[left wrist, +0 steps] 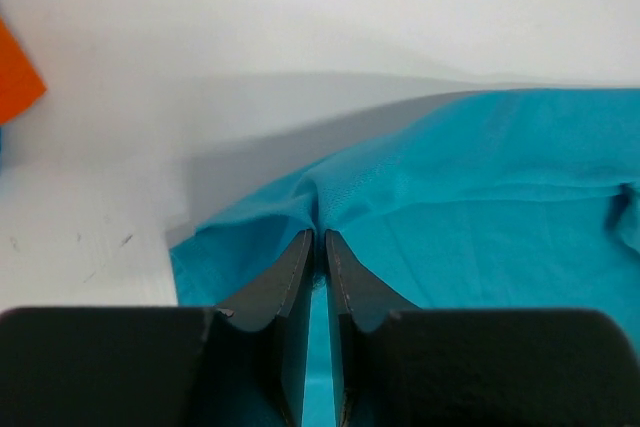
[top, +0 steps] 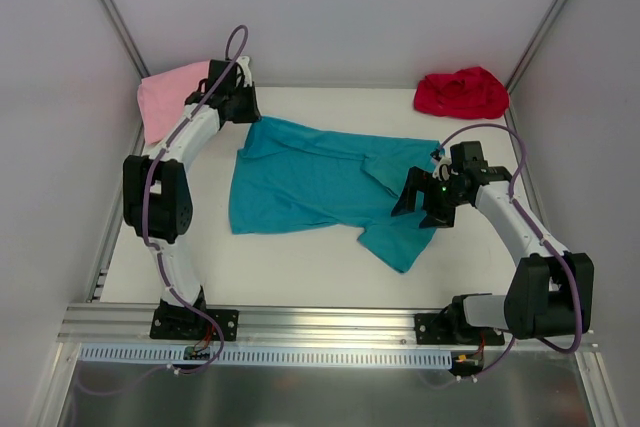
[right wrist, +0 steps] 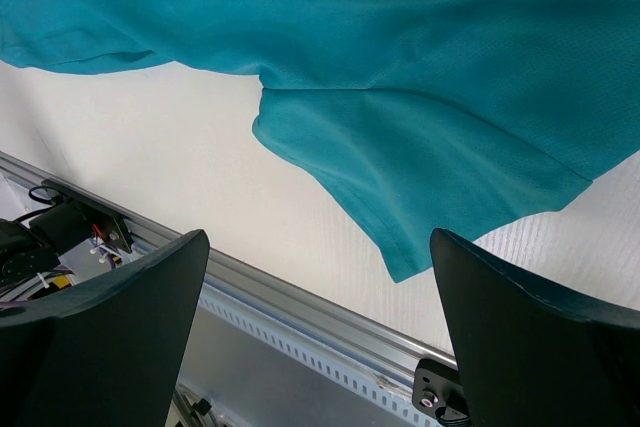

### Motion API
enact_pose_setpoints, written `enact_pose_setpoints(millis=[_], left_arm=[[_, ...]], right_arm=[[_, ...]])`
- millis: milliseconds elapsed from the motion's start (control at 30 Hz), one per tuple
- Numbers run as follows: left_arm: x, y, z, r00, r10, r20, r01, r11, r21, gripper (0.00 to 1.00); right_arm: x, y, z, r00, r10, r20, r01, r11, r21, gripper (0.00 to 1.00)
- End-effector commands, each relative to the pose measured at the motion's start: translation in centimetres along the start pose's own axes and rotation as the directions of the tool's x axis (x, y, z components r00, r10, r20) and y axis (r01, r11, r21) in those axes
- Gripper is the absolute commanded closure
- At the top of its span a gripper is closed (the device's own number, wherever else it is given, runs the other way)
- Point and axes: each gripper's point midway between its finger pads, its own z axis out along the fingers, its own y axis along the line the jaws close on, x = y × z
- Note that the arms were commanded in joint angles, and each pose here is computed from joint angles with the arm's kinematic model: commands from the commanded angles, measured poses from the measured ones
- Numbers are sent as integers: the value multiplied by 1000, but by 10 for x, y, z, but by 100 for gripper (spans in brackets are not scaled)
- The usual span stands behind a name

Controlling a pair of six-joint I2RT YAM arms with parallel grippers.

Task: Fold and stack the t-shirts
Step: Fold the flattened tshirt in 1/3 of the way

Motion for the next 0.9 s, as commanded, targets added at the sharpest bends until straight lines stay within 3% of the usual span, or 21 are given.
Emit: enact_pose_setpoints(millis=[0, 200, 533, 867], left_arm=[[-29, -21, -4, 997, 24, 68, -31, 994, 104, 89], [-37, -31, 6, 994, 51, 92, -66, 984, 166, 90], [-29, -4, 41, 992, 106, 70, -110, 992, 67, 94], [-27, 4, 28, 989, 75, 129, -83, 995, 55, 100]], right_arm=[[1, 3, -3, 1000, -19, -10, 19, 1000, -9, 1], [1, 3, -3, 1000, -19, -11, 19, 1000, -8, 1], [3, 1, 0, 1000, -17, -23, 17, 1000, -3, 1], [3, 0, 4, 999, -13, -34, 13, 1000, -2, 1]])
